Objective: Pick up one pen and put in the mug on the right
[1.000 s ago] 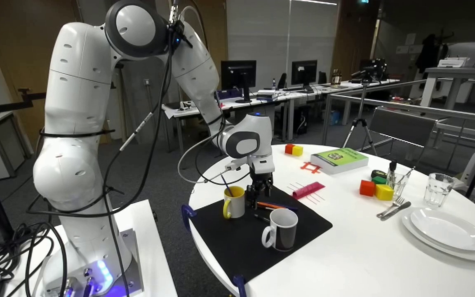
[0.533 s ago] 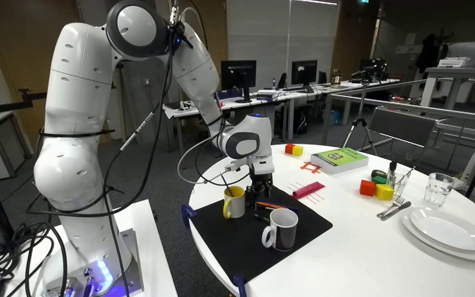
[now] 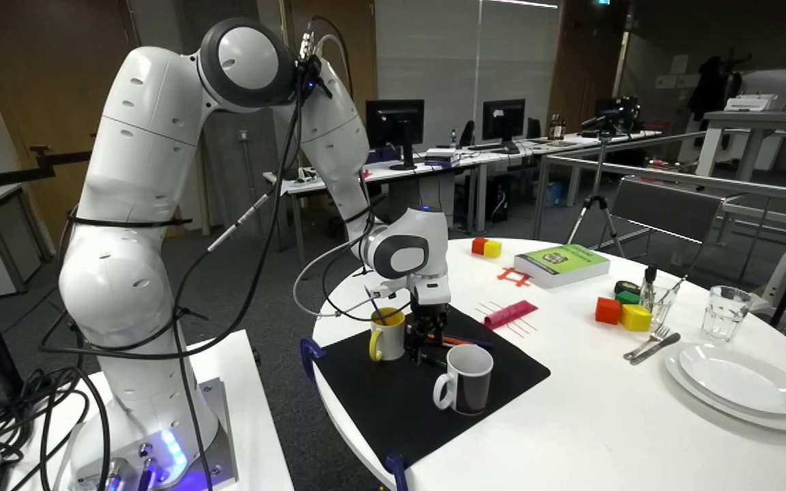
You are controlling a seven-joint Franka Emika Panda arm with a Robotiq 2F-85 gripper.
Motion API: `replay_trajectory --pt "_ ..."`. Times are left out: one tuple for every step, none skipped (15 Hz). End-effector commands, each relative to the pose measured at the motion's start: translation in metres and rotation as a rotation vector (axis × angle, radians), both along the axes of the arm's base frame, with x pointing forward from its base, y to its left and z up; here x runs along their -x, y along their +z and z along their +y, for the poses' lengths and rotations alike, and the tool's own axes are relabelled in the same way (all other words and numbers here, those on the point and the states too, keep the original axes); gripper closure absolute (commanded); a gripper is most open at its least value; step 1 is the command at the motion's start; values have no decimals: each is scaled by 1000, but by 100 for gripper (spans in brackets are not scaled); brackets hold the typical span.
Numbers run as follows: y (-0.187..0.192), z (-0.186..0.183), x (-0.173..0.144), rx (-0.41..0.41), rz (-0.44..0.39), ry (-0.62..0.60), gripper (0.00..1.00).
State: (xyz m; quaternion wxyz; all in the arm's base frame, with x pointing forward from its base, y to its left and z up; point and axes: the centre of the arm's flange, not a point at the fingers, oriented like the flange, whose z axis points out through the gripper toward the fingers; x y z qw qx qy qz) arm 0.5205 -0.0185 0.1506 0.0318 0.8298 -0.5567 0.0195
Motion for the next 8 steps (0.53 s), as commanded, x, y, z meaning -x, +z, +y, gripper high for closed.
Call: replay_trajectory --pt "-1 -7 -8 29 -44 -20 0" --pt "-1 -10 -10 31 -49 -22 0" --pt "0 -12 -12 35 -53 -24 0" --pt "1 -15 -13 38 -55 -25 0" --pt "0 -18 -14 41 -55 -22 0" --pt "0 -21 -15 45 -55 -17 0" --pt "-1 -23 -16 48 -53 -15 0" --pt "-2 -25 -16 51 -53 -12 0"
